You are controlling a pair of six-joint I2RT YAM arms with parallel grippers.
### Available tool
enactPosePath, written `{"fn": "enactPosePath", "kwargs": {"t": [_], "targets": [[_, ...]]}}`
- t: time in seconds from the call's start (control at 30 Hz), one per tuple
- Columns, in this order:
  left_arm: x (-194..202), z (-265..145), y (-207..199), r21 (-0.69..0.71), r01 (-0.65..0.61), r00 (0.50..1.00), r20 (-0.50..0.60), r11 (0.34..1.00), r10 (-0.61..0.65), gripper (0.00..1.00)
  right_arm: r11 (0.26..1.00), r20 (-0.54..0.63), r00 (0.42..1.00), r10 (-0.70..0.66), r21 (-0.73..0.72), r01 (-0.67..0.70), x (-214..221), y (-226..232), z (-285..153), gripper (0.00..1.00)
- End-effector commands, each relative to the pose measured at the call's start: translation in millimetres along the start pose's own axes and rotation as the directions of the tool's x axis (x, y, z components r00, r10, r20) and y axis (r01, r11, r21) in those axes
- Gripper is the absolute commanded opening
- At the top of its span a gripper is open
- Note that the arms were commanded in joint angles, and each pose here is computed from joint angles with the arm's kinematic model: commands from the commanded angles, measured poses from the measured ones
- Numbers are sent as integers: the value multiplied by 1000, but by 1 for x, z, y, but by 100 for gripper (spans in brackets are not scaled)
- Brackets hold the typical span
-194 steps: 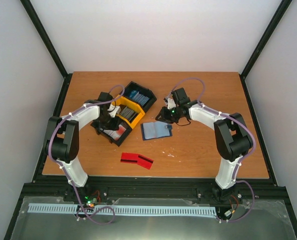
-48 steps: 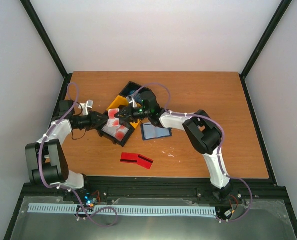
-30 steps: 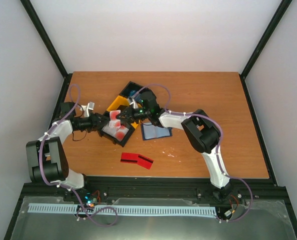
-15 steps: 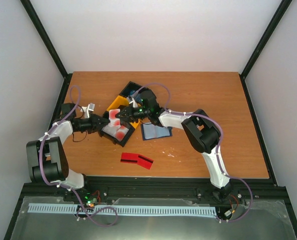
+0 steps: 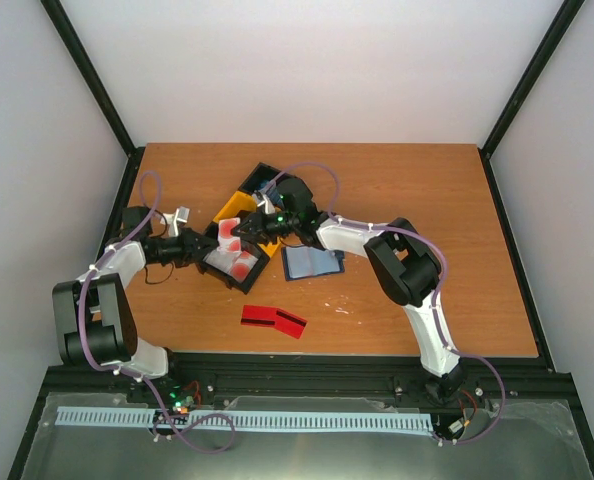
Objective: Put the credit cards into the card holder
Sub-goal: Pick up the credit card from the storage box.
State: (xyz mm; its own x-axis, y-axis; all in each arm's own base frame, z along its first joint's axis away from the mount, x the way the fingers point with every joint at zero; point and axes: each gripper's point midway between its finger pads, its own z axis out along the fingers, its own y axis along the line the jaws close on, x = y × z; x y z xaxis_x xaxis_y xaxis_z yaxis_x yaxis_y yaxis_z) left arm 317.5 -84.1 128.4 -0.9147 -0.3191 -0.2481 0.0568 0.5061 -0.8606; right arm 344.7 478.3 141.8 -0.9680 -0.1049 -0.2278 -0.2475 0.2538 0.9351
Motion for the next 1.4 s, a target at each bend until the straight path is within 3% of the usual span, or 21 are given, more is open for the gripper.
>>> {"fn": "enactPosePath", "kwargs": {"t": [0.0,0.37,1.03,1.37], "targets": [[-3,-4,-21,76,-63,998,7,995,62,6,999,22,1000,-22,43,21,-7,-12,2,3],[1,-7,-51,257,-6,1000,-23,966,12,7,999,20,1000,-16,42,15,-6,-14,3,3],[0,3,-50,276,59,996,-77,959,-39,10,1000,0,1000,5,-21,-5,0,-8,14,3],[5,3,-49,270,192,980,-98,944,-171,13,1000,22,999,24,1,-24,-3,-11,15,3]]}}
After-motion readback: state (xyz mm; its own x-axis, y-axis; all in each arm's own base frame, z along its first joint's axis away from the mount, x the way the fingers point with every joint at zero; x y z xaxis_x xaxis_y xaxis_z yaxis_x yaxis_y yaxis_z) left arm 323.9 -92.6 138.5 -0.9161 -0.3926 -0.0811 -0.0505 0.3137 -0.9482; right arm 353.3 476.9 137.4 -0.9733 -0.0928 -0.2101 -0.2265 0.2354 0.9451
